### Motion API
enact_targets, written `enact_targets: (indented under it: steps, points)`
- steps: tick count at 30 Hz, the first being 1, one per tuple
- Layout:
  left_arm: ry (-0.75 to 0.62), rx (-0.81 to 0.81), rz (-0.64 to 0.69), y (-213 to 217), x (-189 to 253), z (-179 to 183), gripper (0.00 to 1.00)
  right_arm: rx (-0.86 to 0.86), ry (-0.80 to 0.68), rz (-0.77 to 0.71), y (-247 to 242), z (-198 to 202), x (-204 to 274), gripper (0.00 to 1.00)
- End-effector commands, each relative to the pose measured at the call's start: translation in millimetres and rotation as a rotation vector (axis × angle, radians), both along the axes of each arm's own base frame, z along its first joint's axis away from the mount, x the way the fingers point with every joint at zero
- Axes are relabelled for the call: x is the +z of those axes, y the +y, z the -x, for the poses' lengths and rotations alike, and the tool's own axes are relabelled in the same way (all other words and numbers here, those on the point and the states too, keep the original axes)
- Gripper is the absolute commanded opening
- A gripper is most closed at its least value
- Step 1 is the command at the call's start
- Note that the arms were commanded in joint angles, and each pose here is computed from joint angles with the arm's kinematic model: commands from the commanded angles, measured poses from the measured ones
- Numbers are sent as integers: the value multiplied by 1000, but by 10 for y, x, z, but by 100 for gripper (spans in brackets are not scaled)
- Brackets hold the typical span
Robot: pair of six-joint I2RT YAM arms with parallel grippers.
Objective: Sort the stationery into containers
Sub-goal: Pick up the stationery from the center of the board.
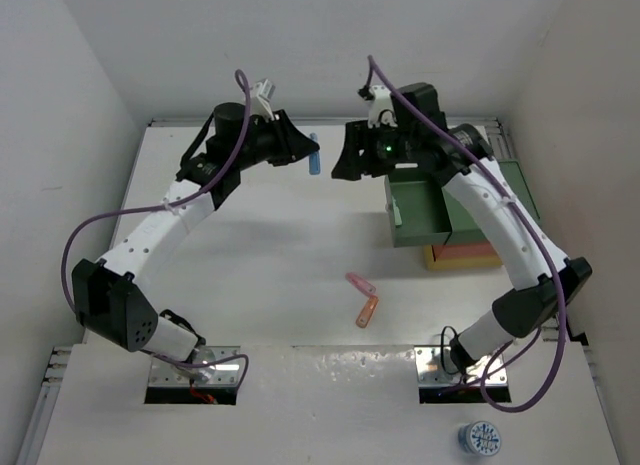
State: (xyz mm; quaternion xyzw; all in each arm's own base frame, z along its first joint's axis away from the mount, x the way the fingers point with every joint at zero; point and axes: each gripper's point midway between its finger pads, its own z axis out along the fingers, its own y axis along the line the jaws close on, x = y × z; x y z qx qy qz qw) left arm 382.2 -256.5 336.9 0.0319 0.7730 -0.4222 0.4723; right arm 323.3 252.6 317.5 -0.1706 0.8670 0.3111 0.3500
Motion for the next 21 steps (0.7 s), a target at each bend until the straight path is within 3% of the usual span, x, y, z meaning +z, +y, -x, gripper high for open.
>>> enact_targets:
  steps: [1, 15, 18, 19, 21]
  points:
    - [28, -72, 95, -200, 180, 167, 3, 6, -53, -10, 251, -22, 66, 58]
    - [56, -142, 172, -309, 224, 350, 6, -91, -53, 53, 433, -313, -132, 56]
    - [76, -149, 185, -314, 187, 386, 10, -91, -72, 42, 469, -367, -91, 41]
    - [74, -148, 185, -307, 190, 384, 17, -87, -77, 44, 470, -373, -86, 28]
    - [75, -143, 173, -290, 155, 383, 27, -82, -87, 54, 439, -377, -86, 15]
